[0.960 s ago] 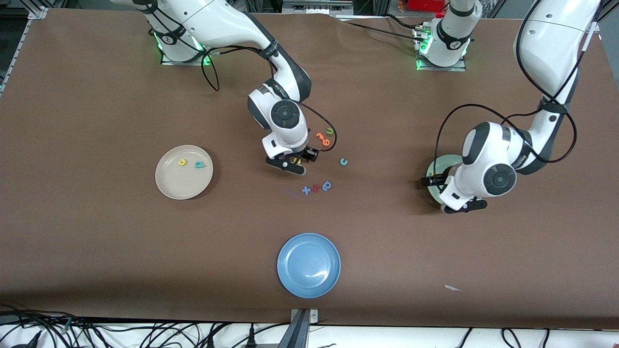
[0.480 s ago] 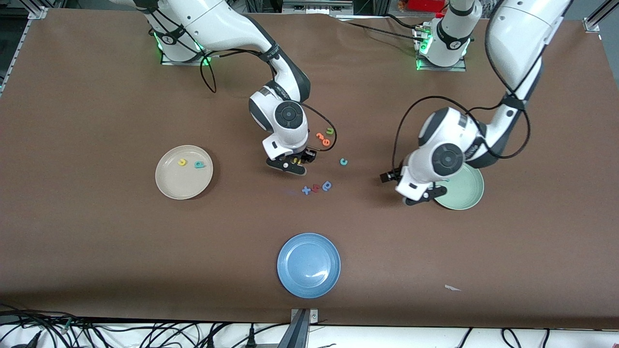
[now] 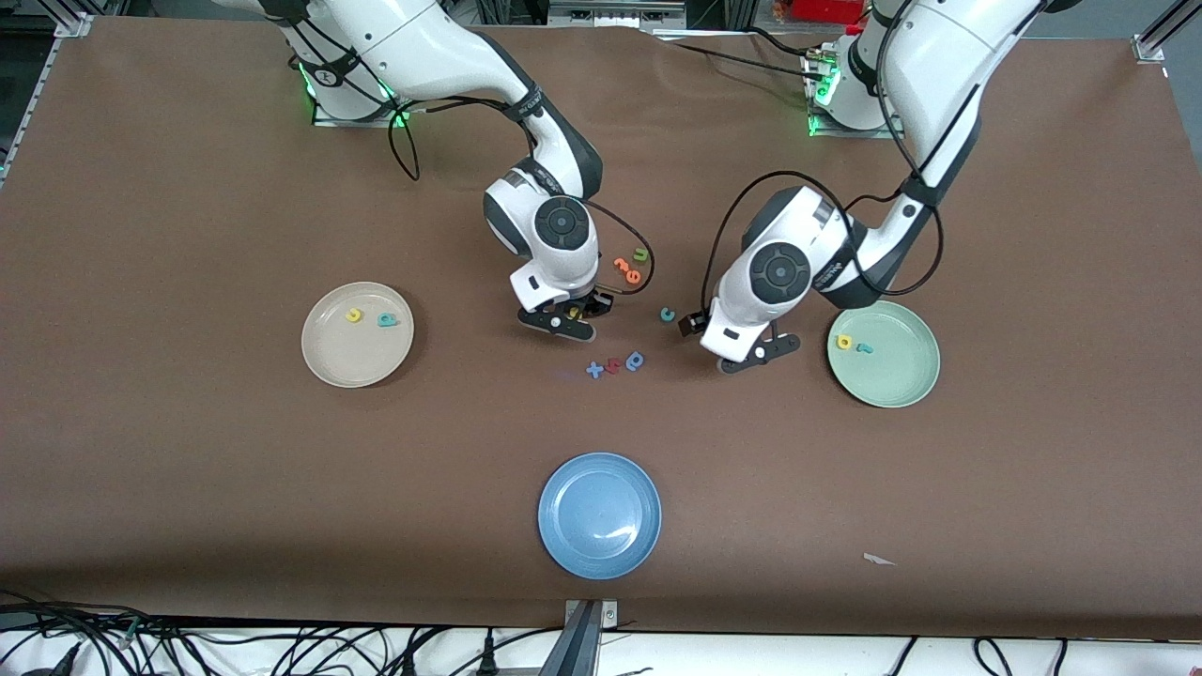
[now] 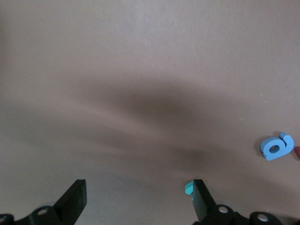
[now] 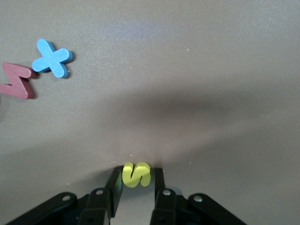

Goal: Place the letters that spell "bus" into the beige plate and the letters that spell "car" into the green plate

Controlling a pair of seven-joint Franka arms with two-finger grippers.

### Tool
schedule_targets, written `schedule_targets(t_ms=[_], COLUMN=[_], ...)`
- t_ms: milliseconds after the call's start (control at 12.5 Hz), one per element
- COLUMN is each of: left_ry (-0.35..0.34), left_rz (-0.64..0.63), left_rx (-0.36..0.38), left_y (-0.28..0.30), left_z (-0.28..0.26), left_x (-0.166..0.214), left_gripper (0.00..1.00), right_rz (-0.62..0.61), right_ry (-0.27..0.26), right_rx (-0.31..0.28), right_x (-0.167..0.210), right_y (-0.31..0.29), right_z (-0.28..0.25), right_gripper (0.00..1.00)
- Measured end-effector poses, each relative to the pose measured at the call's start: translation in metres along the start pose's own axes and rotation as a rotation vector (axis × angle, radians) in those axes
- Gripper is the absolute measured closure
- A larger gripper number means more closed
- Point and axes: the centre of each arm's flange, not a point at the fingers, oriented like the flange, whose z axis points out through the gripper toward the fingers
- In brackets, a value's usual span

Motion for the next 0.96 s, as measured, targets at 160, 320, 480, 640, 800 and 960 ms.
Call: schedule_targets(t_ms=[160,320,480,640,800,960], left_ry=[-0.003,-0.007,-0.010,-0.013,-0.020,-0.027], left_rz=[-0.015,-0.020,-0.019,-0.012,-0.009,-0.008], left_rx=[-0.019,-0.034,-0.035,-0.030,-0.022,-0.015], left_y=[0.009,0.020,0.028,0.032,0.037,0.039], left_z=[0.017,0.034,0.042,0.046,0.053,0.060], left_x=[-0.004,-0.015,-0.024,-0.031,-0.038,-0.043], left_gripper=[0.01,0.02,0.04,0.04,0.06,0.13], right_rz=[-0.001,-0.005,-0.038,-0.086,-0.145,-0.213], right_ry=[0.002,0.005,0.018,0.004,-0.041,-0.092], right_rx=[0.003,0.004,0.001,-0.034,-0.087,-0.146], right_x=[0.000,0.002,0.015,0.040,0.066,0.095], right_y=[0.000,0.000,0.006,0.023,0.051,0.090], right_z=[-0.001,-0.001,-0.007,-0.025,-0.051,-0.074], right_gripper=[0.73,0.73,0.73,0.73,0.73,0.73])
